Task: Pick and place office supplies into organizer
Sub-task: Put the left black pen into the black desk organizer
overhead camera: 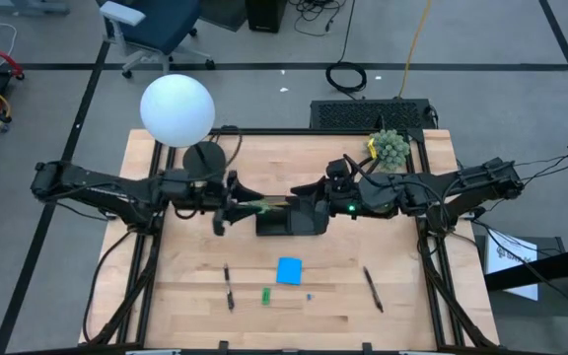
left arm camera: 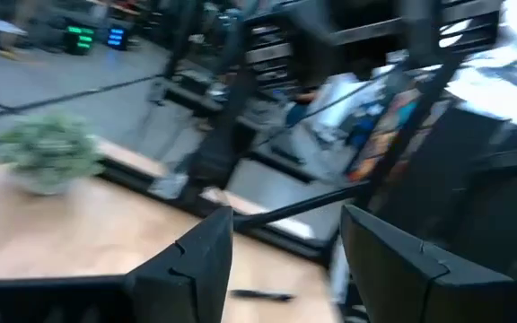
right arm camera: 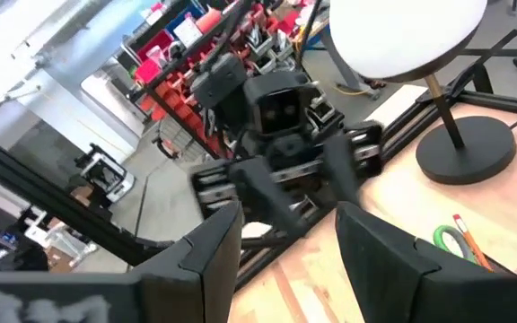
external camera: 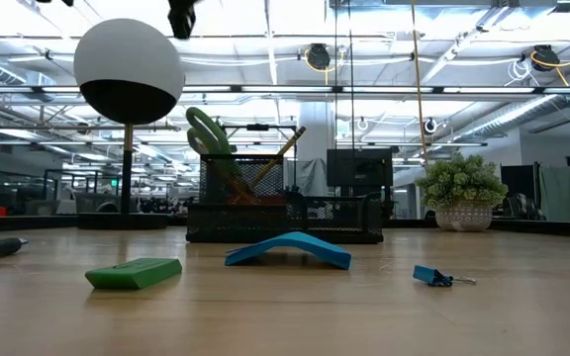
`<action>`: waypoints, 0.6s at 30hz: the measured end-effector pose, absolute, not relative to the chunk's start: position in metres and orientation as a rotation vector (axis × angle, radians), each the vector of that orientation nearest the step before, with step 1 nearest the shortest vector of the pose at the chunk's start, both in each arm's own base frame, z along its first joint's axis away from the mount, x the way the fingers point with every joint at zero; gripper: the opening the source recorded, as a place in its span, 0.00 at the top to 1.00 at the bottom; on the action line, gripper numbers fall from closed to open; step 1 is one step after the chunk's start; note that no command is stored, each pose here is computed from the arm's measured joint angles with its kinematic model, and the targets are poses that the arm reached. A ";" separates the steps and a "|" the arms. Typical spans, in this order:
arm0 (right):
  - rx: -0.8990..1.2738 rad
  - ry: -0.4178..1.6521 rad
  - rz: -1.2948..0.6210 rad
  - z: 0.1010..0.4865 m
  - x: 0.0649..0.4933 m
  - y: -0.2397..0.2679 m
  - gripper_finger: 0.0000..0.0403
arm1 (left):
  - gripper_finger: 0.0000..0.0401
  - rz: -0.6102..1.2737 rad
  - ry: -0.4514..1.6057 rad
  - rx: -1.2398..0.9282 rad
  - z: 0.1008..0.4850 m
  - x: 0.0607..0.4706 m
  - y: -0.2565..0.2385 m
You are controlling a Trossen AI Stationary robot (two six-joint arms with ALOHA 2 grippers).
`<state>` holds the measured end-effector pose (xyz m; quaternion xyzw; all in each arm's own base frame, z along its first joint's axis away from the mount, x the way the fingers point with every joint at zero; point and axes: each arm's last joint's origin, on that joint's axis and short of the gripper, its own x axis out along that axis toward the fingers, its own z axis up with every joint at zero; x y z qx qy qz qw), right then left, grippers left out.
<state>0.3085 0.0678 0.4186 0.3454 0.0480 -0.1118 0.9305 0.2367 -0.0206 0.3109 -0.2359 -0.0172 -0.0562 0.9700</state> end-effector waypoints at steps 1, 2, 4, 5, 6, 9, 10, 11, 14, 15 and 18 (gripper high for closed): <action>0.707 0.083 -0.239 0.419 0.309 0.068 0.58 | 0.50 -0.148 -0.041 -0.493 0.314 0.233 -0.023; 0.705 0.072 -0.247 0.420 0.309 0.067 0.58 | 0.50 -0.183 -0.048 -0.509 0.317 0.230 -0.025; 0.700 0.057 -0.268 0.421 0.309 0.067 0.58 | 0.50 -0.248 -0.057 -0.529 0.323 0.223 -0.031; 0.699 0.054 -0.273 0.421 0.309 0.066 0.58 | 0.50 -0.279 -0.065 -0.532 0.326 0.219 -0.034; 0.698 0.049 -0.286 0.421 0.309 0.066 0.58 | 0.50 -0.306 -0.076 -0.531 0.330 0.214 -0.036; 0.696 0.045 -0.297 0.420 0.309 0.066 0.58 | 0.50 -0.362 -0.104 -0.507 0.338 0.202 -0.044; 0.696 0.044 -0.298 0.420 0.309 0.066 0.58 | 0.50 -0.371 -0.107 -0.498 0.340 0.198 -0.047; 0.696 0.044 -0.299 0.420 0.309 0.066 0.58 | 0.50 -0.370 -0.104 -0.486 0.340 0.195 -0.049; 0.696 0.044 -0.300 0.420 0.309 0.066 0.58 | 0.50 -0.354 -0.081 -0.448 0.340 0.187 -0.053; 0.696 0.044 -0.300 0.420 0.309 0.066 0.58 | 0.50 -0.351 -0.072 -0.438 0.339 0.185 -0.055; 0.687 0.049 -0.294 0.420 0.310 0.066 0.58 | 0.50 -0.344 -0.036 -0.409 0.337 0.181 -0.058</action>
